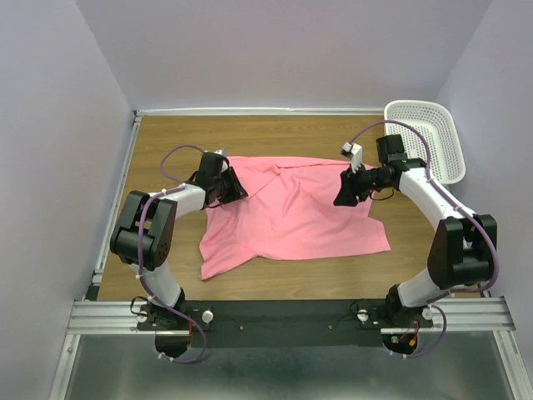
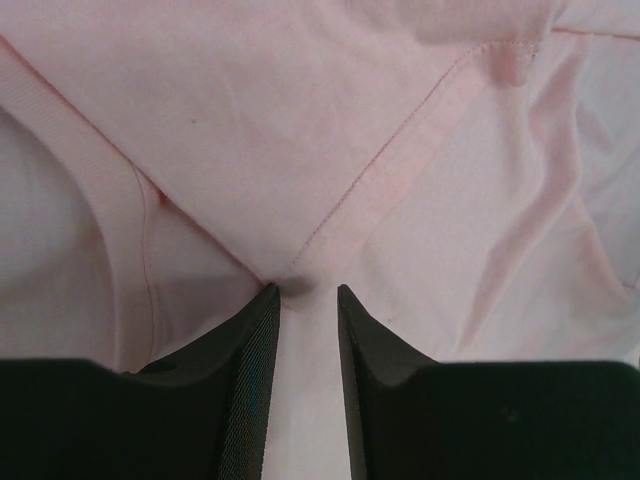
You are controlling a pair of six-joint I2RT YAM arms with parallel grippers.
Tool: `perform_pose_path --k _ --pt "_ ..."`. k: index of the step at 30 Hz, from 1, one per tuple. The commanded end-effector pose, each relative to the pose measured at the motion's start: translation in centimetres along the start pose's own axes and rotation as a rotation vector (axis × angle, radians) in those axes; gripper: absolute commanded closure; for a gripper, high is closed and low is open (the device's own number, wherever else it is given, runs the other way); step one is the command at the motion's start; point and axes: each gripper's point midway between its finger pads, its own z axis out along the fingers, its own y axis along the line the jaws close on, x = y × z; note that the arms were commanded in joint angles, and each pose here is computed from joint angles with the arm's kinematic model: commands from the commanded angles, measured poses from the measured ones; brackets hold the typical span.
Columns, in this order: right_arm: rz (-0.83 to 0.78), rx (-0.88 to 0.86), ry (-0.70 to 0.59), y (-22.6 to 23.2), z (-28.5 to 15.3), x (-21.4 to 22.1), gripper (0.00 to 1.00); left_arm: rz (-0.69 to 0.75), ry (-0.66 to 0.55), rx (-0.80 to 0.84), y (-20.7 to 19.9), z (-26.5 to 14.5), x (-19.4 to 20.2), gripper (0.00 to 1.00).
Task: Fold and stack the t-shirts
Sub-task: Flatten the tshirt out
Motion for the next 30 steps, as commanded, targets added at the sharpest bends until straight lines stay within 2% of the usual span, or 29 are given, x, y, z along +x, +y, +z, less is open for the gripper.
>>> perform_pose_path --k 1,16,20,23,27,30 --pt "-0.015 0.005 -0.030 0.2 -0.5 -0.6 0.47 0.015 0.015 -0.058 1.5 0.5 0.9 0.62" --pt "-0.019 0.008 -0.035 0.3 -0.7 -0.7 0.47 0.006 0.028 -0.085 2.0 1.5 1.1 0.64" --pt "-0.016 0.008 -0.035 0.2 -0.7 -0.6 0.47 0.012 0.007 -0.075 1.5 1.0 0.4 0.76" --pt "-0.016 0.008 -0.034 0.2 -0.8 -0.5 0.47 0.016 -0.006 -0.058 0.8 0.4 0.0 0.78" --pt "-0.018 0.019 -0.030 0.0 -0.8 -0.4 0.47 0.024 -0.016 -0.030 0.0 -0.2 -0.4 0.91" --pt "-0.019 0.027 -0.026 -0.1 -0.8 -0.3 0.47 0.027 -0.016 0.003 -0.9 -0.7 -0.7 0.94"
